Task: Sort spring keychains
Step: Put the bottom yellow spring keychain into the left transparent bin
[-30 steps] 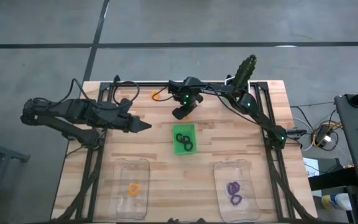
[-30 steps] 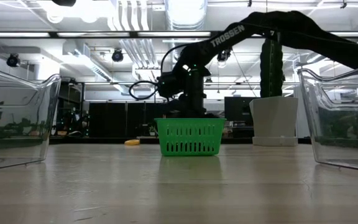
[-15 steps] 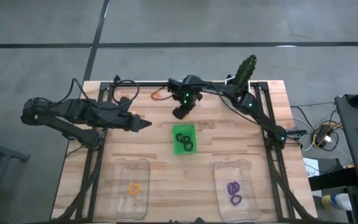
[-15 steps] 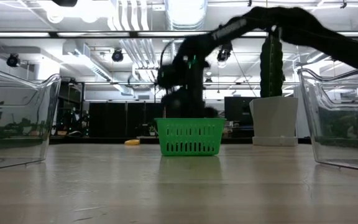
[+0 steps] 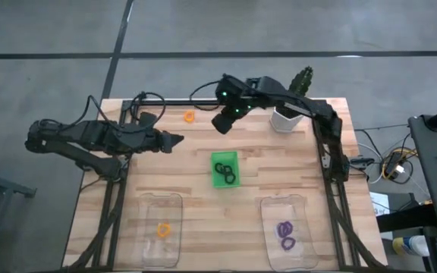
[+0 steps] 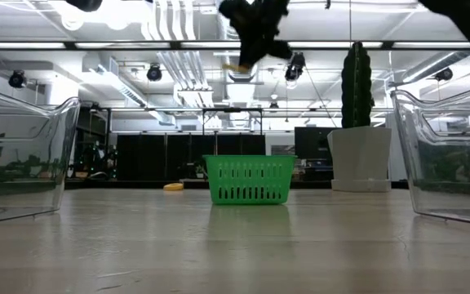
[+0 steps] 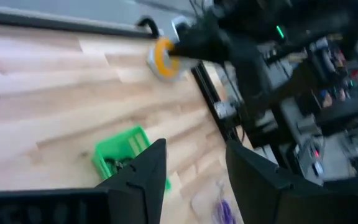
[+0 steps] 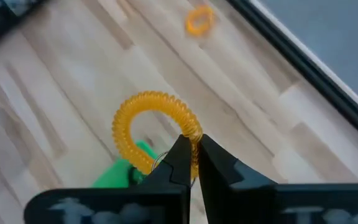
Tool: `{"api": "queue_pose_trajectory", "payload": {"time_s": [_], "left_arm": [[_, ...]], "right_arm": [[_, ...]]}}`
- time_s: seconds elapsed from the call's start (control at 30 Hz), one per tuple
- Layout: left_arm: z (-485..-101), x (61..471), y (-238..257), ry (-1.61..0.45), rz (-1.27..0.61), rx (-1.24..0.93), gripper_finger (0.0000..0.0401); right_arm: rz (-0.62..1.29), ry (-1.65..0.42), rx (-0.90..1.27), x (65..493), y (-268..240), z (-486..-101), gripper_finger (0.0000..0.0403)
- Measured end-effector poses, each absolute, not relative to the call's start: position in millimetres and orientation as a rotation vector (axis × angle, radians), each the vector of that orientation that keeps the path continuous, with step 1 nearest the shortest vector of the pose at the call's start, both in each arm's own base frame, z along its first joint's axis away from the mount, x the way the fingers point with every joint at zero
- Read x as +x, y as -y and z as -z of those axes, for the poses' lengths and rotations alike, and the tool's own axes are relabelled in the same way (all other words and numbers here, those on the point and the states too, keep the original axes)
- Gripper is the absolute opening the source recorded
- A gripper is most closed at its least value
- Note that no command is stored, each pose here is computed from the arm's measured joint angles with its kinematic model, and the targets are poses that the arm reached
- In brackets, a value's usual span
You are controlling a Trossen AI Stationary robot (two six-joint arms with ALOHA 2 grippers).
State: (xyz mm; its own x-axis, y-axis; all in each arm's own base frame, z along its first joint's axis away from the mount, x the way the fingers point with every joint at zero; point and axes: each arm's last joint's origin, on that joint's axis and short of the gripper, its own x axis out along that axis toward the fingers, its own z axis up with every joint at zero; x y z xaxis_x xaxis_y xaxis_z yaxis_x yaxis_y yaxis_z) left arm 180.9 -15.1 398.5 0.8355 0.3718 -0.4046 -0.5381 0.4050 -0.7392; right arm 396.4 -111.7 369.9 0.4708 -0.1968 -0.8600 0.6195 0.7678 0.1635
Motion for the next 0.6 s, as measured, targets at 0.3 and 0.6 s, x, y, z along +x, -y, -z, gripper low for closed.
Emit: {"api": "queue_pose_trajectory", "payload": {"time_s": [0.3,0.6], "left_arm": [[-408.9,188.4,8.8,-0.04,-0.581,-1.017,0.0158],[-411.8,201.7,5.6,0.005,-0.564,-0.972,0.0158]], "right_arm": [[0.474,-0.726,0.526,392.9,63.6,-410.8,0.0008],[0.413,-0.65,0.545,405.9,41.7,-413.2,0.0008]]}}
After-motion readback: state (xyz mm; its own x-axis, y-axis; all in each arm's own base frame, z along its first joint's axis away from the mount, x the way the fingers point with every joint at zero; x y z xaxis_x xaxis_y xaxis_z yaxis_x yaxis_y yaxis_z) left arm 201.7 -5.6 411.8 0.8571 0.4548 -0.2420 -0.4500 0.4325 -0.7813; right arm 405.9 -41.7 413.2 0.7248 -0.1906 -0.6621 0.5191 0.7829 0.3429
